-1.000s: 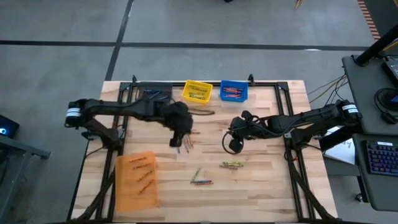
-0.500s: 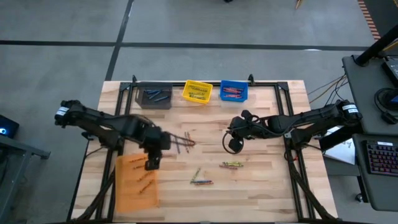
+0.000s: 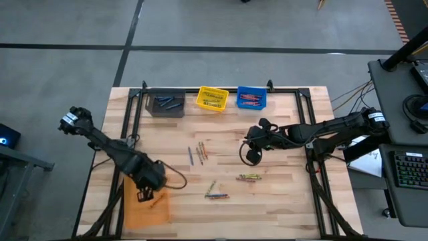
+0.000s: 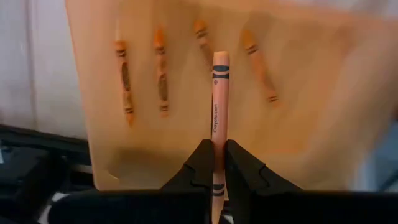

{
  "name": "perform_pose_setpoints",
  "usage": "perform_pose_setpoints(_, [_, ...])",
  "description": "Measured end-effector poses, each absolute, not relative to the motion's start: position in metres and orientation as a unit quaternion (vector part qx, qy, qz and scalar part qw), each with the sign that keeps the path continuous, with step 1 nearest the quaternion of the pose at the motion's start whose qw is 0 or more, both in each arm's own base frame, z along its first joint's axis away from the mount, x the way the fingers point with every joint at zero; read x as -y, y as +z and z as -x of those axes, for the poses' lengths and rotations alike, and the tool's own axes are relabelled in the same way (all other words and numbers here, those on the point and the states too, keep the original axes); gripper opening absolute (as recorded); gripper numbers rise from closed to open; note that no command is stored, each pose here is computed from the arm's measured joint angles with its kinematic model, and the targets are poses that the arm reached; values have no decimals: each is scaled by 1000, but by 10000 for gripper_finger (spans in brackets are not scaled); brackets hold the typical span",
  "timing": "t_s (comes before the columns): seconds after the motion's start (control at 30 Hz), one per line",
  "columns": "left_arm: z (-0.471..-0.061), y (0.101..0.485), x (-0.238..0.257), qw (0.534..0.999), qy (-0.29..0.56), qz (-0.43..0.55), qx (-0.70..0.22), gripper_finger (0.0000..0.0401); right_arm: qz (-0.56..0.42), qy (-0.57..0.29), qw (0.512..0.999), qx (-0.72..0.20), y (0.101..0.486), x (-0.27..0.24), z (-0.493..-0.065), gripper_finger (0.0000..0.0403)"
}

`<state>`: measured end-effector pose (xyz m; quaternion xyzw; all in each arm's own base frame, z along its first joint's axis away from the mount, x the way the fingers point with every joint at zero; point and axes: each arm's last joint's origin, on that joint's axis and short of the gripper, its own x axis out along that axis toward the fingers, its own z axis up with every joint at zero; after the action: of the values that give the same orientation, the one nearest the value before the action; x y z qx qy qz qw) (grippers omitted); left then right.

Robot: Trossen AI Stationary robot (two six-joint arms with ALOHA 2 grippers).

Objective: Sort crayons
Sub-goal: Put the orange crayon into the orange bin, then put the green crayon into the yellow bin

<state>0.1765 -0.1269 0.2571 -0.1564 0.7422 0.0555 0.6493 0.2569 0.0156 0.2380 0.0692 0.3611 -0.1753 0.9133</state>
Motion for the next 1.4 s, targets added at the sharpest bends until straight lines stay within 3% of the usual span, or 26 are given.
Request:
perform_pose_setpoints(0.3, [-166, 209, 138, 691, 45, 111, -713, 0, -50, -165, 920, -351, 240, -16, -259, 65])
perform_pose_setpoints(0.6, [-150, 174, 124, 670, 84, 90, -732, 0, -51, -164, 923, -346, 241, -16, -260, 66])
perform_pose_setpoints(0.93, [-148, 169, 123, 669, 99, 97, -730, 25, -53, -163, 926, -336, 242, -16, -261, 64])
perform_pose_setpoints(1.4, [-160, 193, 132, 689, 64, 98, -715, 112, -57, -164, 926, -335, 242, -16, -261, 64])
